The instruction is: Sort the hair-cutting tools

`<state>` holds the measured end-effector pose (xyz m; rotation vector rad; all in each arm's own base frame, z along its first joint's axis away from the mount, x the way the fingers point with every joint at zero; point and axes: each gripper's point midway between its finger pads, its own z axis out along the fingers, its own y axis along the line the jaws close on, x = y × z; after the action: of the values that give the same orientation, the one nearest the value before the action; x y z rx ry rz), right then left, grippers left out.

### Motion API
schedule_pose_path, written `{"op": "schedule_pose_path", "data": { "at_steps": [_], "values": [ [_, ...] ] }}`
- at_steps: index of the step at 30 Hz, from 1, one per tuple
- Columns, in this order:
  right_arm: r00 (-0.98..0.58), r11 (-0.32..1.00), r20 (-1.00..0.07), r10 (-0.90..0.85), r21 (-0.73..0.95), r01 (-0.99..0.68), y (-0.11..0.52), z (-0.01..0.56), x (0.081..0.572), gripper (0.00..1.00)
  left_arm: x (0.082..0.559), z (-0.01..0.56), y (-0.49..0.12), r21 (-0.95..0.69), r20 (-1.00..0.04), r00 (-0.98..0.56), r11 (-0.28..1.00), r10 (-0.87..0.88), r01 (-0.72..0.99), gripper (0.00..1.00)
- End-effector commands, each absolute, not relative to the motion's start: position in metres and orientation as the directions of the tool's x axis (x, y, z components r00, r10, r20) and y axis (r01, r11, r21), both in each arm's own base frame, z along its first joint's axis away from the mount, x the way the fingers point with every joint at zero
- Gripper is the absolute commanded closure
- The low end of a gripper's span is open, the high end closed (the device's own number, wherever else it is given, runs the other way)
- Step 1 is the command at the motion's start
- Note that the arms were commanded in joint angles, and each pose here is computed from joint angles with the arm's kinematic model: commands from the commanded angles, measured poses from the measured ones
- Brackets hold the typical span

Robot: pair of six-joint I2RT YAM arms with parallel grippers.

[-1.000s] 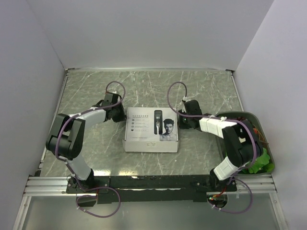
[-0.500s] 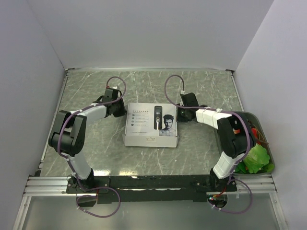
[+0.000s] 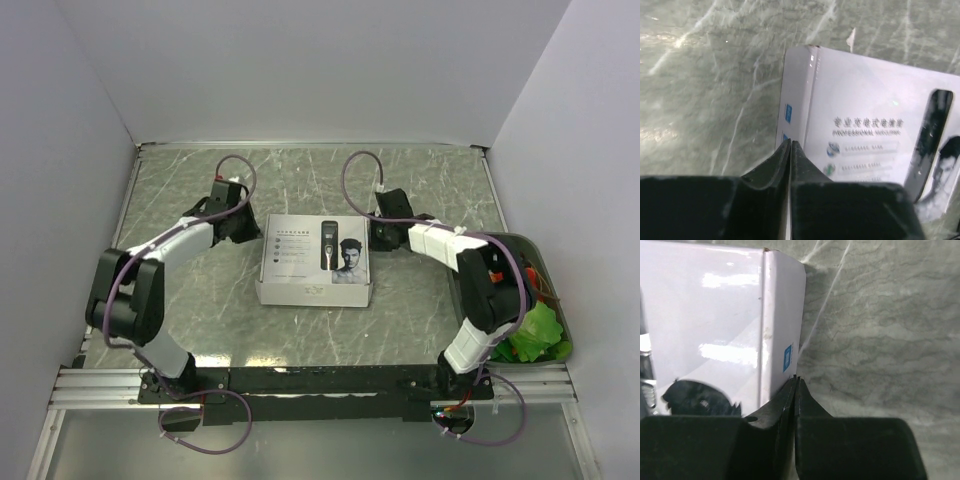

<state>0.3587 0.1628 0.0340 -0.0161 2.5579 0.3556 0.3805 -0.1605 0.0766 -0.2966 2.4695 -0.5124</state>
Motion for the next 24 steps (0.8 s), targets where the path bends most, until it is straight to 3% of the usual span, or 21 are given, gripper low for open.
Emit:
{"op": "schedule_pose_path", "data": {
  "at_steps": [1,7,11,13,24],
  "values": [
    [-0.758,0.971,-0.649,0.064,0.217,-0.104,0.16,0.103,0.37,0.84,0.369,0.114,-0.142,-0.382,-0.573,-0.754,0.919,-0.321,-0.1,0.85],
    [-0.758,0.982,-0.646,0.095,0.187,-0.037,0.131,0.111,0.34,0.79,0.349,0.134,-0.116,-0.363,-0.605,-0.721,0.923,-0.336,-0.125,0.48],
    [-0.81,0.945,-0.573,0.128,0.317,-0.075,0.137,0.103,0.314,0.57,0.336,0.136,-0.102,-0.367,-0.597,-0.72,0.918,-0.354,-0.147,0.33],
    [-0.829,0.93,-0.547,0.119,0.354,-0.101,0.14,0.099,0.299,0.54,0.33,0.13,-0.095,-0.369,-0.582,-0.726,0.915,-0.366,-0.166,0.23],
    [-0.867,0.953,-0.468,0.174,0.301,0.029,0.118,0.053,0.266,0.42,0.304,0.091,-0.095,-0.384,-0.471,-0.789,0.897,-0.395,-0.22,0.03]
  ]
}}
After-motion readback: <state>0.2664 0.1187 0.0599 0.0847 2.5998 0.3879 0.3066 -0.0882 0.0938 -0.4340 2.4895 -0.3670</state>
